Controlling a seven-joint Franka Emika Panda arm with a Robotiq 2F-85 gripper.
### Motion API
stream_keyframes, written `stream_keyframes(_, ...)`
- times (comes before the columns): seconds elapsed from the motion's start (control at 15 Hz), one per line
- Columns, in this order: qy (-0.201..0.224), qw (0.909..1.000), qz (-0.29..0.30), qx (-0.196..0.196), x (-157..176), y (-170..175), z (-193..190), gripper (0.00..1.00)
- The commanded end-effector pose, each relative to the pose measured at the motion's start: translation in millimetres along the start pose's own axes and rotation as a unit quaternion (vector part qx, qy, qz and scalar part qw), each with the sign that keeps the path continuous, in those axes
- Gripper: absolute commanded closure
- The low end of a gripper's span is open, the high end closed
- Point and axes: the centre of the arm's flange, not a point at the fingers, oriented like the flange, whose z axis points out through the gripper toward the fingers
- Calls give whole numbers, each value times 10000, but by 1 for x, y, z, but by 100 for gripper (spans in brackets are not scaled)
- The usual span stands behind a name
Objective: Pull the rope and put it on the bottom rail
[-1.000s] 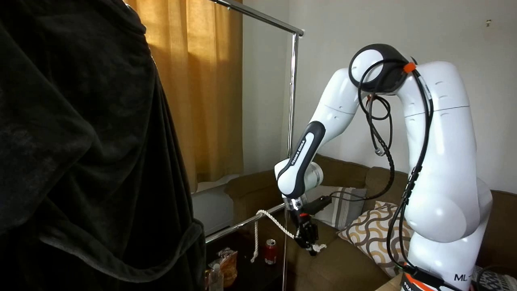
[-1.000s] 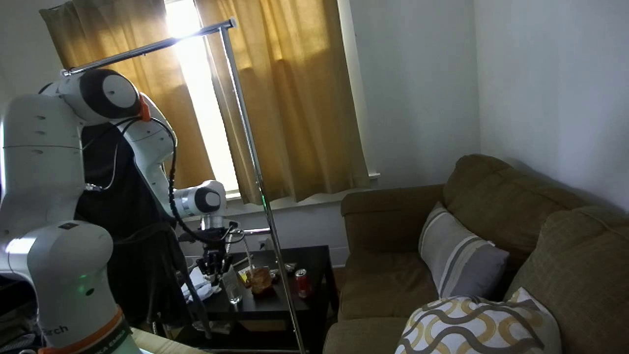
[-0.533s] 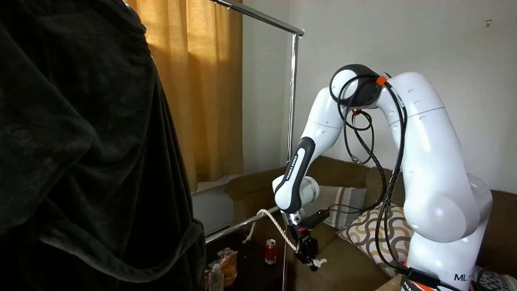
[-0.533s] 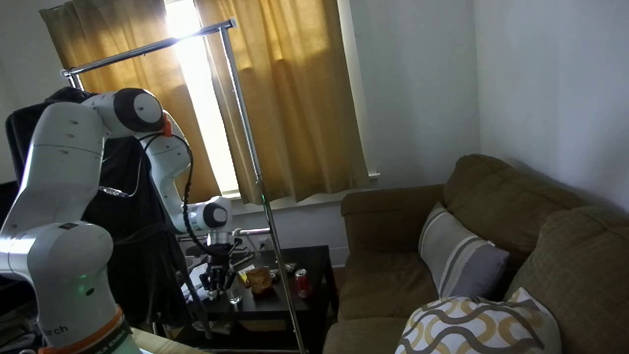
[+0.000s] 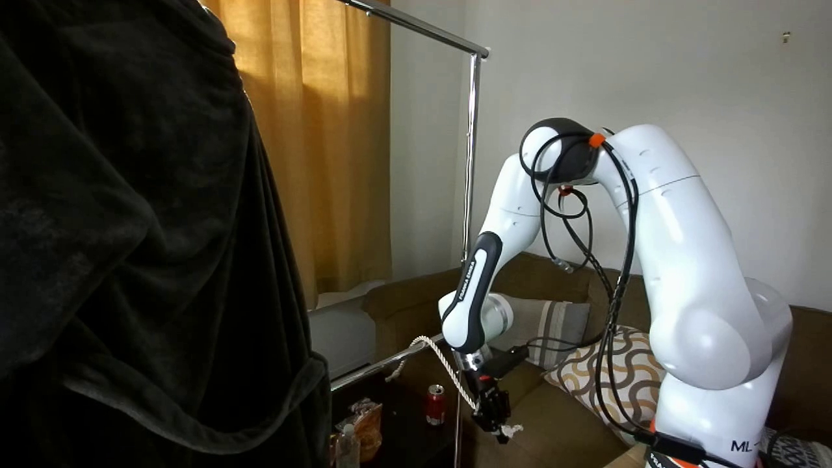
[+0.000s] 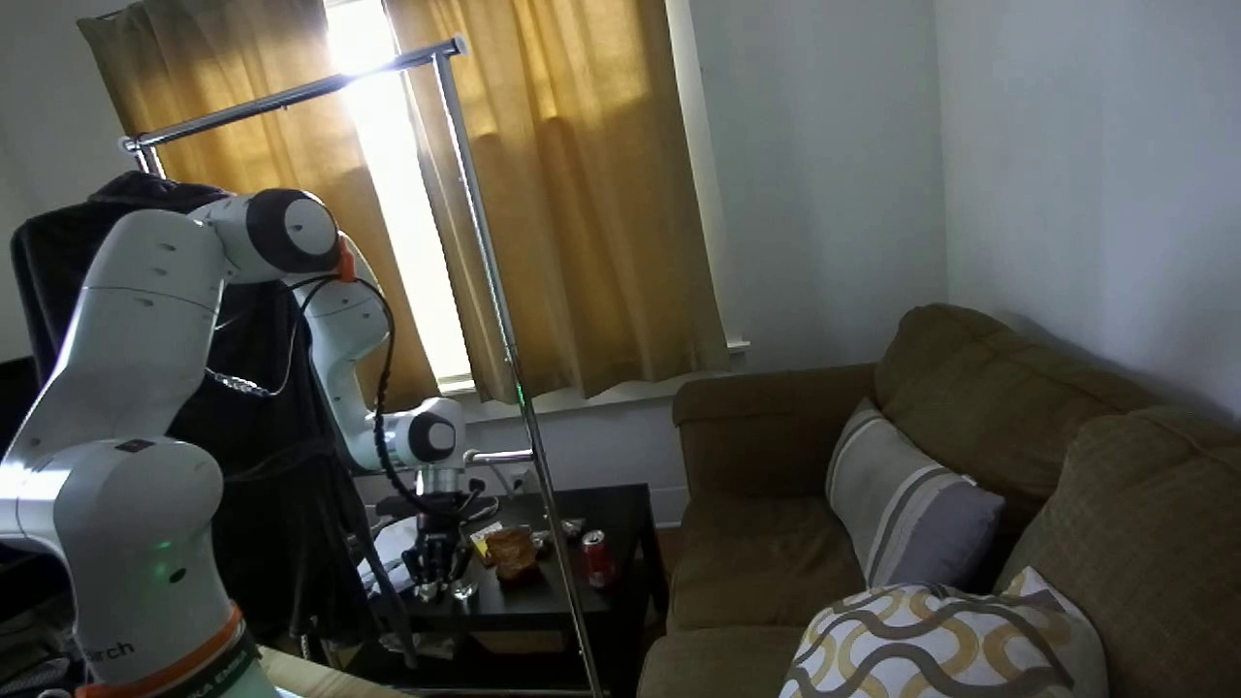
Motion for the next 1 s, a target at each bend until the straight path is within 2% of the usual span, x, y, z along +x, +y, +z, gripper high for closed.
stream_keyframes(0.0,81,9999,-67,-52,2,6,6,98)
stream_keyframes(0.07,109,9999,-38,-33,3,6,6,67)
stream_keyframes(0.13,124,9999,-40,-19,3,7,6,66)
stream_keyframes(0.2,148,9999,-11,-24,3,8,6,60)
stream_keyframes(0.73,521,9986,-52,42,9,10,-1,2)
stream_keyframes(0.93,754,9970,-191,-3,3,7,-11,0)
